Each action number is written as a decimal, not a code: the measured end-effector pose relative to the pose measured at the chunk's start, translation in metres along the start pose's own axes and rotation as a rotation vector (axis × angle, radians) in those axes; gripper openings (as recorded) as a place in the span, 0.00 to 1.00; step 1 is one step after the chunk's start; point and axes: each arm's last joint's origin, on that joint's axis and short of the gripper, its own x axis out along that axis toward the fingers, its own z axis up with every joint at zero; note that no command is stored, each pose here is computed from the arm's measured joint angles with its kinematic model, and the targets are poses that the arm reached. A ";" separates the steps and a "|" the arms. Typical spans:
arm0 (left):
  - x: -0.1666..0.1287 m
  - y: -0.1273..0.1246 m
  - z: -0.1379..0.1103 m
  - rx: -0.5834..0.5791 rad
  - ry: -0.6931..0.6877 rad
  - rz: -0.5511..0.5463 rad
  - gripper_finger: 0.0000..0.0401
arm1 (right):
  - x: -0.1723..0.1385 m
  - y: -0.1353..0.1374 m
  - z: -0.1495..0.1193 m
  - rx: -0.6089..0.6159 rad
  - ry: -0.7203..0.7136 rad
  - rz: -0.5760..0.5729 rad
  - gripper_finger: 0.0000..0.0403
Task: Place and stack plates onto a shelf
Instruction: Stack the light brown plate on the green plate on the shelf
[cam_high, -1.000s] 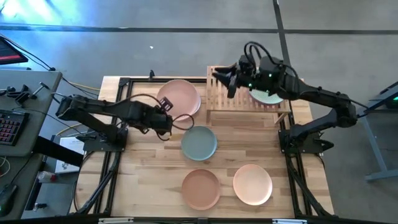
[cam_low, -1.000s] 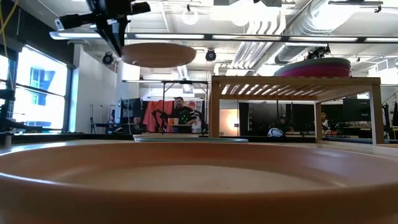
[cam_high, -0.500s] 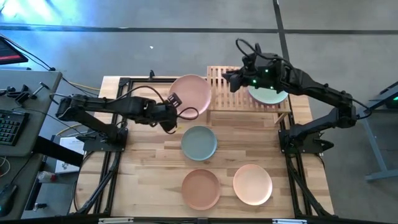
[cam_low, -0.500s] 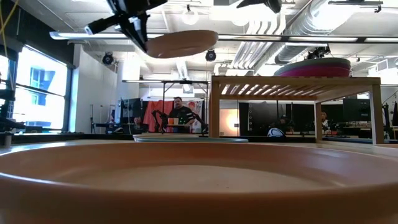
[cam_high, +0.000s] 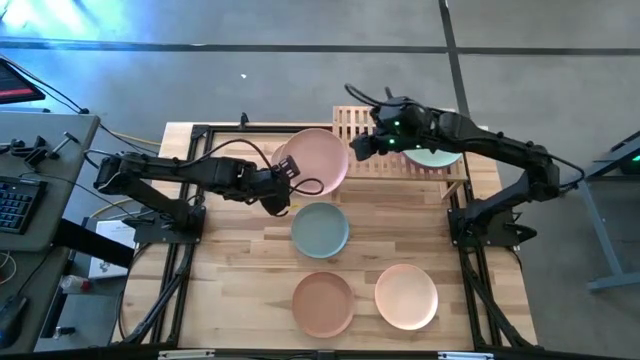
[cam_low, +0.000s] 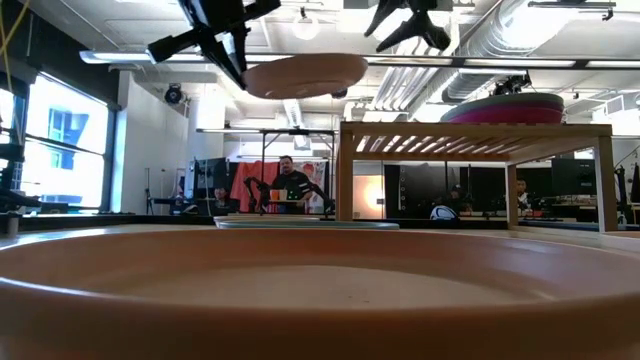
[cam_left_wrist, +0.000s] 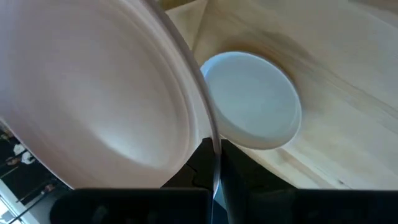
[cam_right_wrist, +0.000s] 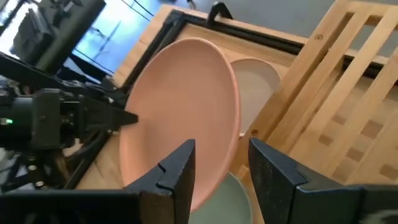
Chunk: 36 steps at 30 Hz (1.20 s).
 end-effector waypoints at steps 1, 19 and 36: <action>0.000 0.000 0.000 -0.007 -0.002 0.004 0.00 | 0.003 0.000 -0.001 0.003 0.010 -0.003 0.32; 0.000 0.005 0.002 -0.004 -0.033 0.044 0.00 | 0.040 -0.002 -0.008 0.026 0.119 -0.037 0.32; -0.001 0.005 0.002 -0.025 -0.041 0.043 0.00 | 0.041 -0.005 -0.011 0.105 0.159 -0.064 0.03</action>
